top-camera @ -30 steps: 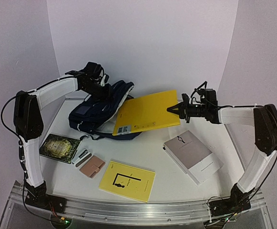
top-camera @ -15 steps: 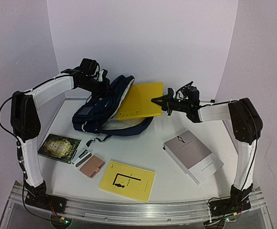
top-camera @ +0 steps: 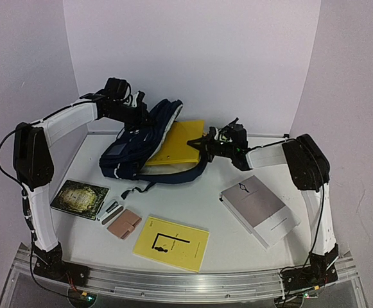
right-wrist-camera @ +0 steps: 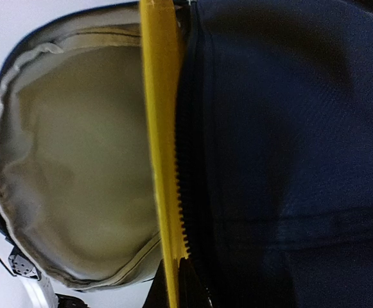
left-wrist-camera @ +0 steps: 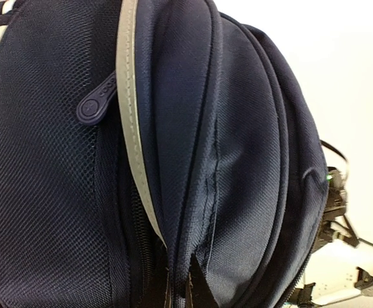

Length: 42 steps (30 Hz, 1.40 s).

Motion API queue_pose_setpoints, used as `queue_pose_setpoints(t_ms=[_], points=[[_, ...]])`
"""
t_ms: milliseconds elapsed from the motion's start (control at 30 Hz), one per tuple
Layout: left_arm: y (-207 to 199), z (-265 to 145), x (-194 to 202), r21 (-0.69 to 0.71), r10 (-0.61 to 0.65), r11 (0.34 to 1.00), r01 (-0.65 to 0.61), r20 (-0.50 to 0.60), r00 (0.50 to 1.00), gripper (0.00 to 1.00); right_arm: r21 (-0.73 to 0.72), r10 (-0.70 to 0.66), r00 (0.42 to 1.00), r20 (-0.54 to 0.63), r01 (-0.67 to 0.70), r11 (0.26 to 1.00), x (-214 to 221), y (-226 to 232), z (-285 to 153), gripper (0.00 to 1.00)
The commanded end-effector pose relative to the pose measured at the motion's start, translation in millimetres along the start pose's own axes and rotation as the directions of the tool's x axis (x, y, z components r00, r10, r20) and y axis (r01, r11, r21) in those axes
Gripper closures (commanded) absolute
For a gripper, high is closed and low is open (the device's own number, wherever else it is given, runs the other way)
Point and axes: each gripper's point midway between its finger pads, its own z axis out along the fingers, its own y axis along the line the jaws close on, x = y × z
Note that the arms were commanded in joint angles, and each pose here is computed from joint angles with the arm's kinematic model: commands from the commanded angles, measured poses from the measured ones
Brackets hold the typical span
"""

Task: Pack the student bag
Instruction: Place the files in the student bag.

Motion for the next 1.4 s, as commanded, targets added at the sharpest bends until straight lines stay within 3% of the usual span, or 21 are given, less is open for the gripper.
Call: queue_pose_setpoints(t_ms=[0, 167, 467, 567, 633, 900, 1000, 1167, 1367], points=[[-76.5, -38.3, -43.3, 0.209, 0.141, 0.961, -0.18, 0.191, 0.972, 1.0, -0.099, -0.057, 0.998, 0.0, 0.057, 0.993, 7.5, 34.1, 21.9, 1.0], [-72.9, -29.5, -43.1, 0.23, 0.124, 0.959, -0.164, 0.18, 0.976, 1.0, -0.093, -0.024, 1.0, -0.017, 0.023, 0.995, 16.8, 26.4, 43.2, 1.0], [-53.8, -23.2, -42.6, 0.199, 0.098, 0.971, -0.132, 0.173, 0.98, 1.0, 0.099, -0.02, 0.999, -0.032, 0.023, 0.995, 37.3, -33.2, 70.0, 0.98], [-49.3, -24.5, -45.3, 0.186, 0.091, 0.974, -0.125, 0.183, 0.979, 1.0, 0.173, -0.071, 0.997, -0.021, 0.073, 0.982, 34.1, -36.8, 59.4, 0.67], [-46.4, -24.3, -46.8, 0.181, 0.086, 0.976, -0.12, 0.186, 0.979, 1.0, 0.205, -0.088, 0.996, -0.008, 0.088, 0.975, 28.8, -34.8, 49.5, 0.52], [-38.4, -27.4, -50.8, 0.138, 0.094, 0.983, -0.123, 0.197, 0.976, 1.0, 0.315, -0.164, 0.985, 0.054, 0.139, 0.939, 3.9, -17.2, 7.3, 0.14], [-34.9, -27.3, -50.3, 0.124, 0.095, 0.985, -0.121, 0.196, 0.976, 1.0, 0.36, -0.184, 0.982, 0.048, 0.155, 0.92, 4.3, -19.5, 0.0, 0.15], [-35.6, -26.8, -49.2, 0.132, 0.096, 0.984, -0.123, 0.194, 0.976, 1.0, 0.372, -0.183, 0.983, 0.025, 0.161, 0.914, 6.3, -30.1, 5.8, 0.38], [-38.7, -24.0, -48.7, 0.16, 0.088, 0.98, -0.118, 0.183, 0.979, 1.0, 0.409, -0.152, 0.988, 0.02, 0.131, 0.903, 4.4, -54.2, 19.4, 0.36]])
